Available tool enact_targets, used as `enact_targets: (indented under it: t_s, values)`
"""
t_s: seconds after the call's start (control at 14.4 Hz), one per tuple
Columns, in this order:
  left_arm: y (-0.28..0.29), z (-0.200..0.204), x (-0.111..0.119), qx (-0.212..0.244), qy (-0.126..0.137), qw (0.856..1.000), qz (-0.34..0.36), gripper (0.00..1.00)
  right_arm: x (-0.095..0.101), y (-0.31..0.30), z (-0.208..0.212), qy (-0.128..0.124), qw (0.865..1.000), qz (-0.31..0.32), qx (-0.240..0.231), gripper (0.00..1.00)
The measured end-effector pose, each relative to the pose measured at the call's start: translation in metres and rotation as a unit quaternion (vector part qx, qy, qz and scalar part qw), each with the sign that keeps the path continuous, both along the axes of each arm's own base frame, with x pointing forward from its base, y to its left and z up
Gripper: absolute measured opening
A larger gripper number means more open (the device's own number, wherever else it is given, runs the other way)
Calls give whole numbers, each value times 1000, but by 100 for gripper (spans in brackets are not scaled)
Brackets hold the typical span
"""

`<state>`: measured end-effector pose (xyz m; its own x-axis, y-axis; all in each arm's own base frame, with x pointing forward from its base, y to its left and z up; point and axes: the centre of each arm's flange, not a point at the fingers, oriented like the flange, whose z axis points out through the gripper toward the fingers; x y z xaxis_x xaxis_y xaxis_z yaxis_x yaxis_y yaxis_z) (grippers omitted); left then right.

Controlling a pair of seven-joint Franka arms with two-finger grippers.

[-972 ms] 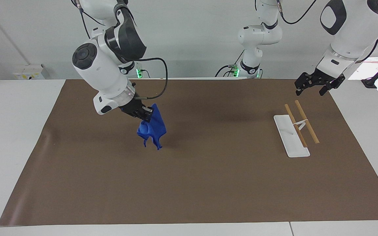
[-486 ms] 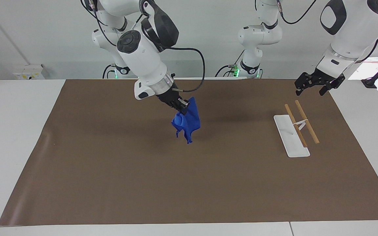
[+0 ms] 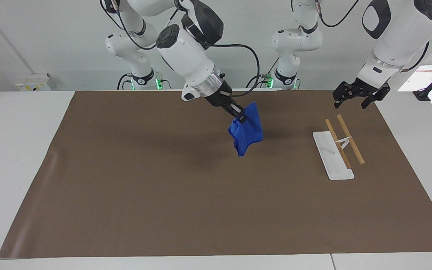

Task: Right arm passes towel to left arm to hang

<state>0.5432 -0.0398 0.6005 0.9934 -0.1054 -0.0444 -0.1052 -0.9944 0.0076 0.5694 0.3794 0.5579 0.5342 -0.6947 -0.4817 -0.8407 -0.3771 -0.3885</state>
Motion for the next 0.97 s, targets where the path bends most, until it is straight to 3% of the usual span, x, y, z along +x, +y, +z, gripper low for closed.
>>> enact_targets:
  t_s: [0.21,0.35,0.62,0.97]
  values:
    - [-39,-10,-2,-42,3,997,69,100,-6,17,2,3,999,-25,20,6]
    - [-61,-18,-4,-80,17,987,141,100,-12,29,-3,5,1000,-22,20,6]
    - [-87,-38,3,-173,42,934,309,100,-17,37,-13,10,1000,-17,16,6]
    - [-136,-84,3,-243,84,880,400,100,-16,36,-16,12,1000,-18,14,6]
